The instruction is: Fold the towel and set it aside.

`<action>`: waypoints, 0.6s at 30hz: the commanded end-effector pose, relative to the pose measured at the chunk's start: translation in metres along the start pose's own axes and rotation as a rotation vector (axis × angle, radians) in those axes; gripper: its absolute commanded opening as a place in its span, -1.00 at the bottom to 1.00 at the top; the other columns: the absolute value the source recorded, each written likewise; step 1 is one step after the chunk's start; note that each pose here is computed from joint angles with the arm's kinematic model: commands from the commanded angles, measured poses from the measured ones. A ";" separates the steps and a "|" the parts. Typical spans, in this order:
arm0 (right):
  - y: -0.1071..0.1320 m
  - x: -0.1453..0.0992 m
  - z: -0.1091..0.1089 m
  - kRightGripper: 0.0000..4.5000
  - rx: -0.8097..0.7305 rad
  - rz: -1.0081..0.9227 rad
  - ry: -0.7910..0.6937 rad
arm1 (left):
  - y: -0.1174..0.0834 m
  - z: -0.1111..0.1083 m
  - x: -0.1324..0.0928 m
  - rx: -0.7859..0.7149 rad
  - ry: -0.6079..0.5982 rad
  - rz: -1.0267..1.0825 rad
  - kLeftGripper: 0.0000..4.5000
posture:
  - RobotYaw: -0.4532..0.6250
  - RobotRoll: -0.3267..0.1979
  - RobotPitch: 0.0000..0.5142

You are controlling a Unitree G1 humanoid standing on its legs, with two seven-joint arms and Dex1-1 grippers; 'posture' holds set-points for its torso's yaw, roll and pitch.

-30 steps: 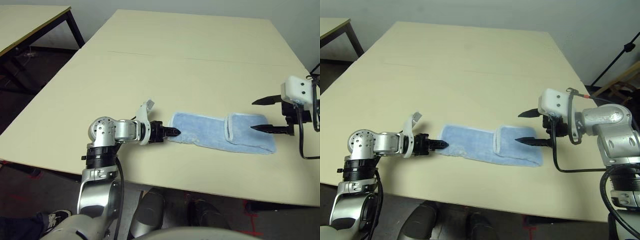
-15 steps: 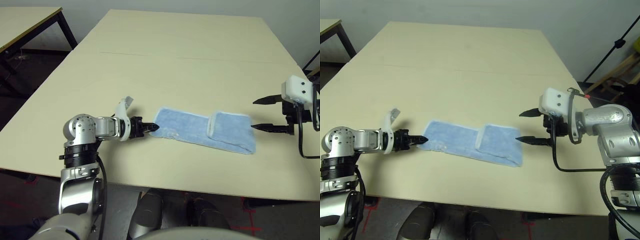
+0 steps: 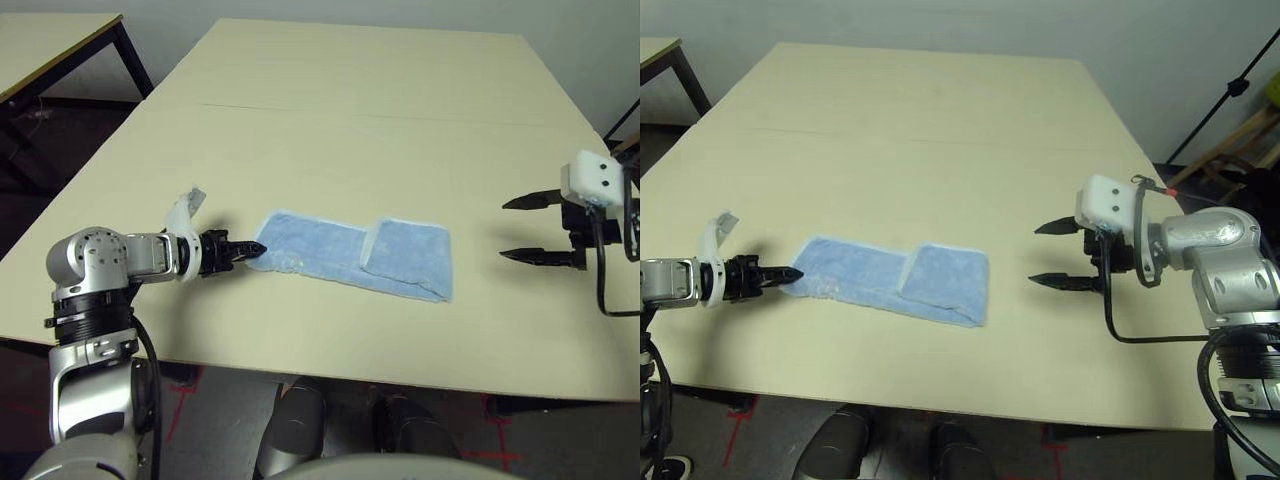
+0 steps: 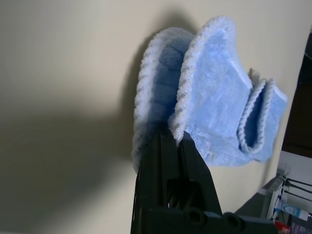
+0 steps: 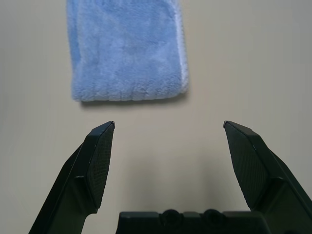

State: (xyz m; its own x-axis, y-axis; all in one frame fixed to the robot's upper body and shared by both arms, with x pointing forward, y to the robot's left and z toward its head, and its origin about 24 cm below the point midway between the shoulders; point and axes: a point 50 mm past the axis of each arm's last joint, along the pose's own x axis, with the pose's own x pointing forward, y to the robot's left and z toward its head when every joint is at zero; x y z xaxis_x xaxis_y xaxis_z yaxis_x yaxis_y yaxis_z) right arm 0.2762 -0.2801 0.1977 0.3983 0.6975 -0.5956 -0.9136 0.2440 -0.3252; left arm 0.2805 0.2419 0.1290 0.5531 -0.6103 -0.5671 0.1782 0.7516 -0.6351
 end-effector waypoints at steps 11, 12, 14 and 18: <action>0.005 -0.006 -0.001 1.00 0.017 0.045 0.019 | -0.088 0.020 0.014 0.295 0.055 -0.349 -0.96 | 0.21 0.25 -0.47; 0.005 -0.007 -0.001 1.00 0.020 0.042 0.021 | -0.096 0.020 0.018 0.315 0.067 -0.374 -0.96 | 0.21 0.25 -0.47; 0.004 -0.011 -0.002 1.00 0.025 0.040 0.034 | -0.115 0.020 0.029 0.355 0.102 -0.429 -0.96 | 0.20 0.25 -0.47; 0.005 -0.019 -0.002 1.00 0.048 0.030 0.044 | -0.142 0.016 0.051 0.396 0.173 -0.493 -0.96 | 0.16 0.25 -0.49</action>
State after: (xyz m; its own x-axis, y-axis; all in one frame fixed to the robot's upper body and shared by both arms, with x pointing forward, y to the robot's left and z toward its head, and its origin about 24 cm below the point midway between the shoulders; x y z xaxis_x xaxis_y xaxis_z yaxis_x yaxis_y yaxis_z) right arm 0.2676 -0.2894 0.2020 0.3664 0.6771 -0.6381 -0.9298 0.2414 -0.2778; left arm 0.2961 0.1180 0.2026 0.2357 -0.9176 -0.3200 0.6844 0.3905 -0.6157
